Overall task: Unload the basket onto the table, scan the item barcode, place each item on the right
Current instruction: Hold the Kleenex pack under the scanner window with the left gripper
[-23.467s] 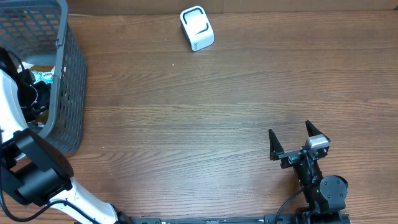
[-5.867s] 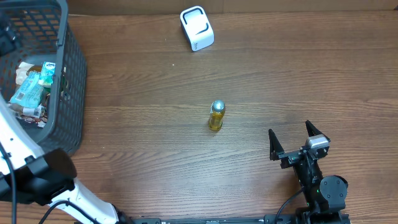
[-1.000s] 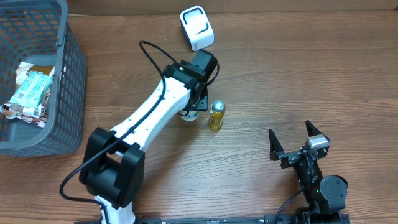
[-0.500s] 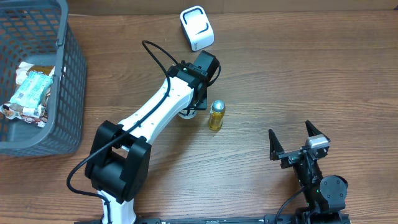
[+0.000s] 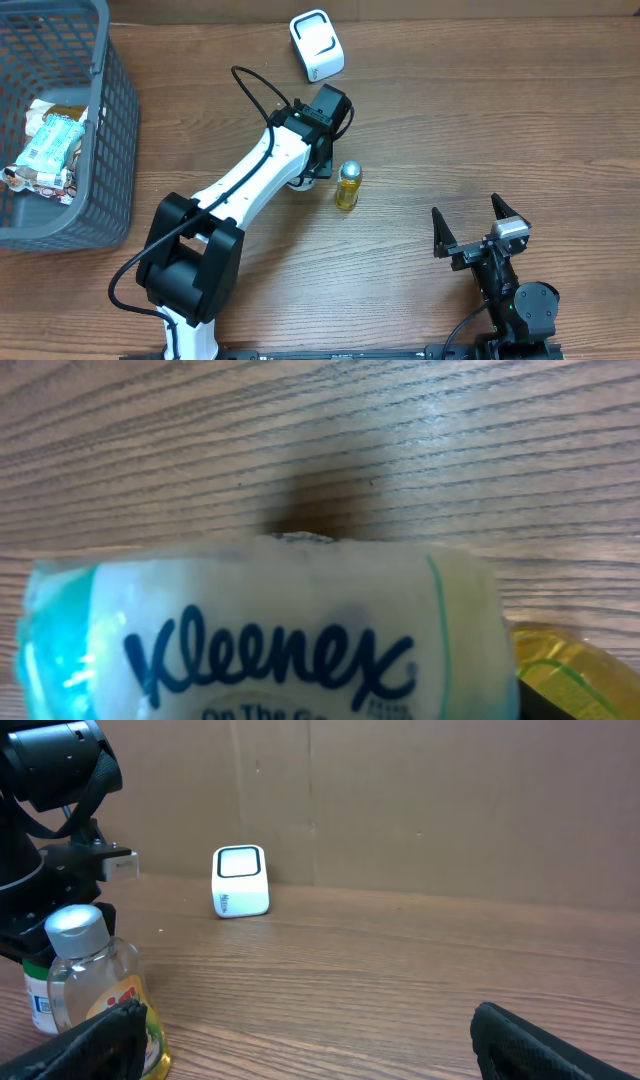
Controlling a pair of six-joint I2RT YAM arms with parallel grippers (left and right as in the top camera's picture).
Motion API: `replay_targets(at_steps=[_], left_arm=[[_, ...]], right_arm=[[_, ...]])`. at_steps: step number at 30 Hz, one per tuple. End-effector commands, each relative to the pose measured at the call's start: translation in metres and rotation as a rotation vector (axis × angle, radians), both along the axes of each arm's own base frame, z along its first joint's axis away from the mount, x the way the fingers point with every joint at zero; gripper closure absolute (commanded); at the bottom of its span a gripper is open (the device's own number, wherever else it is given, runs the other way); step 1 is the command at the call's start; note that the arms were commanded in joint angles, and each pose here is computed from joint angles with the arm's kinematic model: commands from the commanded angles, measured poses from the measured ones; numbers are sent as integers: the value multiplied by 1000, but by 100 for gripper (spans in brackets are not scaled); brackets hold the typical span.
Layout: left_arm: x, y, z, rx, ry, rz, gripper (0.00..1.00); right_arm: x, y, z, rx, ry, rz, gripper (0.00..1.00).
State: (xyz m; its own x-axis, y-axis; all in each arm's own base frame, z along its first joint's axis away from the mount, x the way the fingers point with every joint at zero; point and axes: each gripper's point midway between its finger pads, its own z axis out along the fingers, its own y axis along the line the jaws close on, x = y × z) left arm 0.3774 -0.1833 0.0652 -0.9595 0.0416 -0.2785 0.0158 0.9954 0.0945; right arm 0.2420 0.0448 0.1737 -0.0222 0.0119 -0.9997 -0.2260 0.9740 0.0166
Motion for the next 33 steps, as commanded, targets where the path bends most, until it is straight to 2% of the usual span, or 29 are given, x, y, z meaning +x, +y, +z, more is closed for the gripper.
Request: replay_targets(at_steps=[1, 9, 13, 16, 27, 33], left_arm=[[1, 4, -2, 15, 15, -66, 50], [-2, -3, -4, -22, 37, -89, 43], [-4, -4, -4, -28, 46, -91, 26], [-5, -6, -4, -36, 50, -93, 23], [-2, -5, -2, -47, 45, -87, 21], [3, -7, 9, -105, 41, -90, 23]], right_arm=[[1, -3, -4, -5, 5, -12, 0], [1, -3, -4, -5, 4, -12, 0], [1, -3, -4, -5, 4, -12, 0], [1, -3, -4, -5, 4, -12, 0], [1, -3, -4, -5, 4, -12, 0], [1, -3, -4, -5, 4, -12, 0]])
